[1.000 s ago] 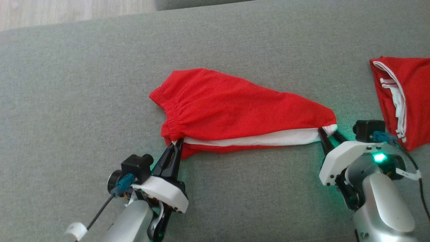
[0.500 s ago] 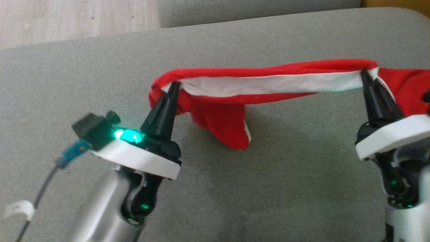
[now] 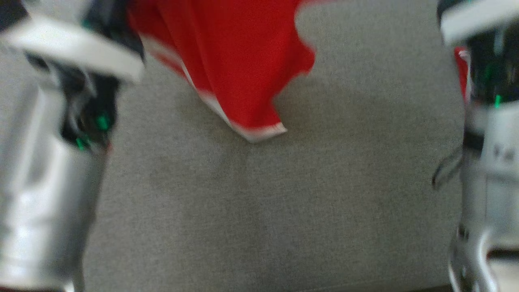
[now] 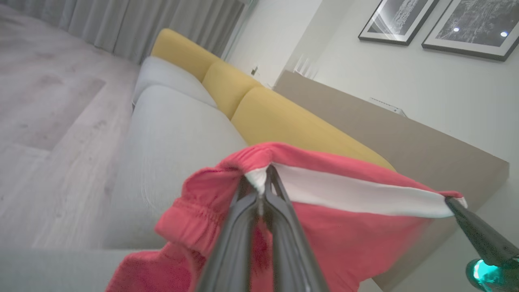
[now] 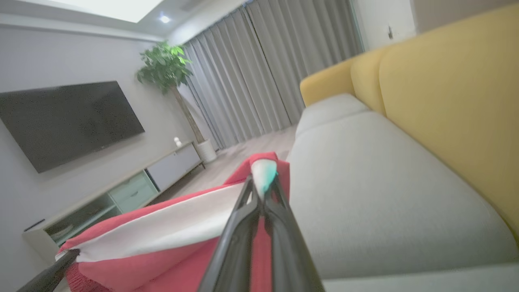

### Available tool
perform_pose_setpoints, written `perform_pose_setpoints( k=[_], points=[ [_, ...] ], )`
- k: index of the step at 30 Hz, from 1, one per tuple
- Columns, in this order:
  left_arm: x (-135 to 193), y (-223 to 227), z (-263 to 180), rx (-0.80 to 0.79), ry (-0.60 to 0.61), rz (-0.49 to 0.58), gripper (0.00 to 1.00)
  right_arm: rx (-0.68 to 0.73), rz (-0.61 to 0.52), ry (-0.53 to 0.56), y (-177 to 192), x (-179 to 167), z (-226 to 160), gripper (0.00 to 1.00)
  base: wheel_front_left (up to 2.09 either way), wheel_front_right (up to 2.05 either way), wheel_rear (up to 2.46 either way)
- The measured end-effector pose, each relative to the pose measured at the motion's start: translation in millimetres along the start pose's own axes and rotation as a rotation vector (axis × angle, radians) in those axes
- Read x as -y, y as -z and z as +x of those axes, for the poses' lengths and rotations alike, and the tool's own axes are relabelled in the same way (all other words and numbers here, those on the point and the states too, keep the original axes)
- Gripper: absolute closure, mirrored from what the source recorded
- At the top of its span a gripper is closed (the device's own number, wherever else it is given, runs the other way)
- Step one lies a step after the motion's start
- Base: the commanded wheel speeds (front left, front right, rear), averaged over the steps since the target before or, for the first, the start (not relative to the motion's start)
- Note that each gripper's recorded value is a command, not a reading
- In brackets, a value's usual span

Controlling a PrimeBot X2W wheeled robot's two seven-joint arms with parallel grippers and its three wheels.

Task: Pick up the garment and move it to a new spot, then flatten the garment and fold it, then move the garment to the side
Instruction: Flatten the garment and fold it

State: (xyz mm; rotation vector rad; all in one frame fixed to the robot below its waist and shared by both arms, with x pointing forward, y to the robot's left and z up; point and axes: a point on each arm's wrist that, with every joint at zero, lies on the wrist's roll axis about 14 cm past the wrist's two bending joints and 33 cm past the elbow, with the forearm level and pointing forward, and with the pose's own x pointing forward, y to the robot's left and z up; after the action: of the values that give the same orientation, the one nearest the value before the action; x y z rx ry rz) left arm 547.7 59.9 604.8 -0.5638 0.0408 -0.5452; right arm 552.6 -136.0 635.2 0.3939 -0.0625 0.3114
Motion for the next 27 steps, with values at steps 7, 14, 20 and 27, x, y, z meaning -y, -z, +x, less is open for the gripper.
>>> perform_pose_setpoints(
  k=[7, 14, 20, 27],
  points=[
    [-9, -59, 57, 0.216, 0.025, 0.129, 1.0, 0.308, -0.074, -0.031, -67, -2, 58, 1.0, 0.0, 0.0, 0.0],
    [-5, -63, 77, 0.31, 0.075, 0.109, 1.0, 0.273, -0.127, 0.028, -45, 26, 71, 1.0, 0.0, 0.0, 0.0],
    [-44, 57, 53, 0.05, -0.017, 0.045, 1.0, -0.222, -0.106, 0.2, 101, 91, 22, 1.0, 0.0, 0.0, 0.0],
    [-41, 202, -50, -0.366, -0.086, -0.079, 1.0, -0.523, -0.081, 0.267, 181, 103, -68, 1.0, 0.0, 0.0, 0.0]
  ],
)
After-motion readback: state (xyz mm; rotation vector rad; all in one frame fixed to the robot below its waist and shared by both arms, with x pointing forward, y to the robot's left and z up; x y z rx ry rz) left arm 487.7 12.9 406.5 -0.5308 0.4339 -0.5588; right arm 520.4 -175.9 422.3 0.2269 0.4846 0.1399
